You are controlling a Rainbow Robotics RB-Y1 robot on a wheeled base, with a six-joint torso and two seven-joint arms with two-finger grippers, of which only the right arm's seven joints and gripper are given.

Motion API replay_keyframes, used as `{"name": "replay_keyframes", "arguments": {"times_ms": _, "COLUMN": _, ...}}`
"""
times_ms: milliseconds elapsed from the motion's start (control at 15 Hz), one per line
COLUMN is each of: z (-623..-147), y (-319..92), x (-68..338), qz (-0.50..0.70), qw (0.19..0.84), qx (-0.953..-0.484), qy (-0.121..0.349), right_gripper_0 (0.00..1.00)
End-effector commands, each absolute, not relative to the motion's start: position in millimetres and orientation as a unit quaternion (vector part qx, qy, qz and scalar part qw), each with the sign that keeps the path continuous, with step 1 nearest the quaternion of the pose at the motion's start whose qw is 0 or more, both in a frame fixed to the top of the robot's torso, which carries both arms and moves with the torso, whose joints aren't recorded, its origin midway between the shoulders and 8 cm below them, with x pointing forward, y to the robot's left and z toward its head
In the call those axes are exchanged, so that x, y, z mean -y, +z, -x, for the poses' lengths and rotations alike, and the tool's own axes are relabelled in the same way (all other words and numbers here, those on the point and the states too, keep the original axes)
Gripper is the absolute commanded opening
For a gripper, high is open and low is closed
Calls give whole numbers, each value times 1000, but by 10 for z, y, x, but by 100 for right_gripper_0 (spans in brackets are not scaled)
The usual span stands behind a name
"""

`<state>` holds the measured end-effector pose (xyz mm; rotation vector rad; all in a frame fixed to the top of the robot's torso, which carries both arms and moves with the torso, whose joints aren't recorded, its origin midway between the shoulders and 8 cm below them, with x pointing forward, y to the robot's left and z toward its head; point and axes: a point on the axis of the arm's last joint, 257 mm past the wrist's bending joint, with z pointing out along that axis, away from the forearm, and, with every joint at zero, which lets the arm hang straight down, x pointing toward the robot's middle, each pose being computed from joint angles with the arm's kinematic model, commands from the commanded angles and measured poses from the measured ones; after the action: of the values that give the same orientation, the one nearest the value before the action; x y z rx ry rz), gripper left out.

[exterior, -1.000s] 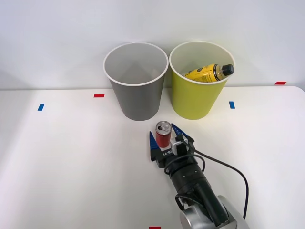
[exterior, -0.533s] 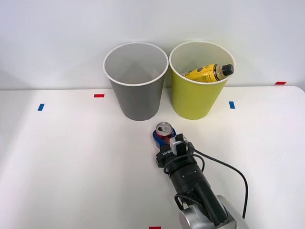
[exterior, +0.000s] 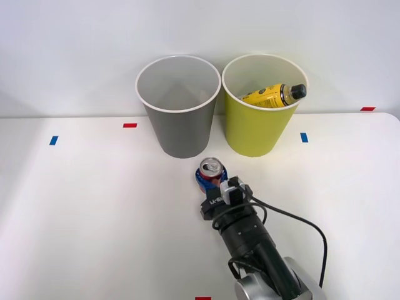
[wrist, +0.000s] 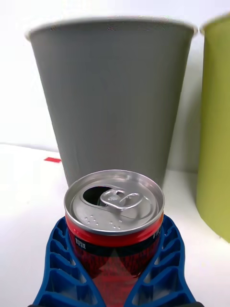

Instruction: Put cans in the gray bin, plastic bottles in the light green bin

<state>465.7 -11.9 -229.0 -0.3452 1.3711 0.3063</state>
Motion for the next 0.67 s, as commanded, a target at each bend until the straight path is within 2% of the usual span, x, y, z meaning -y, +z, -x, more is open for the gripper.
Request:
{"name": "replay_keyframes", "arguments": {"times_ms": 67, "z": -4543, "y": -1998, "x": 25, "qz": 177, "qw": 760, "qx": -604, "qy": 160, "right_gripper_0": 0}}
{"name": "replay_keyframes", "arguments": {"times_ms": 667, "z": -4245, "y": -663, "x": -93, "qz": 194, "qw": 746, "qx": -601, "qy": 214, "right_gripper_0": 0}}
